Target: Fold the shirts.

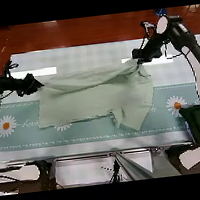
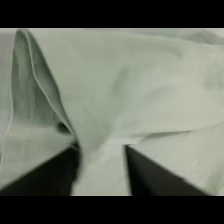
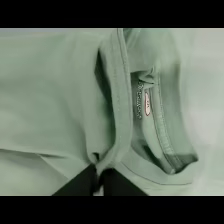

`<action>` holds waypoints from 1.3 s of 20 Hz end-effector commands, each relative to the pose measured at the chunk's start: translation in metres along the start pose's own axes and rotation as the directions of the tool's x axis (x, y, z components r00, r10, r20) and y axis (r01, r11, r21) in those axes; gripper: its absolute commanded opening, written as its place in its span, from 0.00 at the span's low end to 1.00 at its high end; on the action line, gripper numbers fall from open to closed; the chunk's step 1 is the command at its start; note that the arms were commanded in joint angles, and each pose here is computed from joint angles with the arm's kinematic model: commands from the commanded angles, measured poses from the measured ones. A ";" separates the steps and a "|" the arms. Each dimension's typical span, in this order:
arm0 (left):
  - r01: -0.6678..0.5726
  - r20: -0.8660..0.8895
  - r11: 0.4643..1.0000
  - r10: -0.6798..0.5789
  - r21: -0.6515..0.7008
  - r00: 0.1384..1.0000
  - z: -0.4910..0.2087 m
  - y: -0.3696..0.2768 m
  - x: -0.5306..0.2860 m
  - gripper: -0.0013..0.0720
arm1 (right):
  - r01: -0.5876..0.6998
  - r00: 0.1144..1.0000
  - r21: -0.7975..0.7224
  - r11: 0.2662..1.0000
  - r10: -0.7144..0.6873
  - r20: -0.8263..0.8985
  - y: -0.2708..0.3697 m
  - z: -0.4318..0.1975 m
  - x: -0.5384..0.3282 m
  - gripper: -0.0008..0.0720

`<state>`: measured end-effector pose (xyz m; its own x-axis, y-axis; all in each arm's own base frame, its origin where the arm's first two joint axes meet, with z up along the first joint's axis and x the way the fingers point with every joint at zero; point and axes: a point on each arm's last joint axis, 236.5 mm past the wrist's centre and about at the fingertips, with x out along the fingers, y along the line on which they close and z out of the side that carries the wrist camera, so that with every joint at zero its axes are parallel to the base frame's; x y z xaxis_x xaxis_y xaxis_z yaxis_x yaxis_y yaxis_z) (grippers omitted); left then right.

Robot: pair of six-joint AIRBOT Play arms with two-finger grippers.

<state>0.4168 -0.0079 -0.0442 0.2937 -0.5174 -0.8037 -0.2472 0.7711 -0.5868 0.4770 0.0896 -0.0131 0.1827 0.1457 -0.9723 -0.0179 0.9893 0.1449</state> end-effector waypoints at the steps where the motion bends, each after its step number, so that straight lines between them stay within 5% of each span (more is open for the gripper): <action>1: -0.002 -0.070 1.000 0.001 -0.004 0.998 -0.012 0.004 -0.007 0.72 | 0.043 0.997 -0.092 0.995 -0.049 -0.063 -0.012 -0.019 -0.003 0.45; 4: -0.046 -0.186 0.999 0.049 0.025 0.981 -0.030 0.024 -0.048 0.72 | 0.210 0.949 -0.253 0.944 -0.259 -0.180 -0.065 -0.057 -0.048 0.59; 5: -0.062 -0.221 0.998 0.063 0.013 0.973 -0.040 0.033 -0.061 0.72 | 0.255 0.929 -0.203 0.945 -0.297 -0.220 -0.083 -0.070 -0.066 0.59; 10: -0.058 -0.289 0.992 0.023 -0.115 0.957 -0.112 0.068 -0.076 0.73 | 0.129 0.932 -0.039 0.991 -0.134 -0.337 -0.109 -0.121 -0.089 0.69; 11: -0.058 -0.298 0.984 0.006 -0.166 0.955 -0.129 0.076 -0.071 0.80 | 0.080 0.939 -0.017 0.997 -0.081 -0.334 -0.110 -0.129 -0.084 0.69; 15: -0.036 -0.331 0.960 -0.060 -0.278 0.942 -0.174 0.097 -0.054 0.85 | -0.135 0.971 0.106 0.985 0.153 -0.184 -0.101 -0.133 -0.060 0.69; 19: -0.053 -0.306 0.969 -0.025 -0.243 0.952 -0.170 0.104 -0.041 0.85 | -0.263 0.959 0.163 0.951 0.276 -0.063 -0.094 -0.120 -0.054 0.69; 26: -0.069 -0.302 0.988 0.025 -0.136 0.953 -0.158 0.088 -0.010 0.85 | -0.286 0.955 0.157 0.945 0.295 -0.031 -0.090 -0.113 -0.055 0.69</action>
<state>0.2343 0.0161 -0.0957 -0.0156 -0.6006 -0.7994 -0.4214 0.7290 -0.5395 0.3518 -0.0108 0.0044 0.1089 0.4053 -0.9077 0.0865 0.9058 0.4148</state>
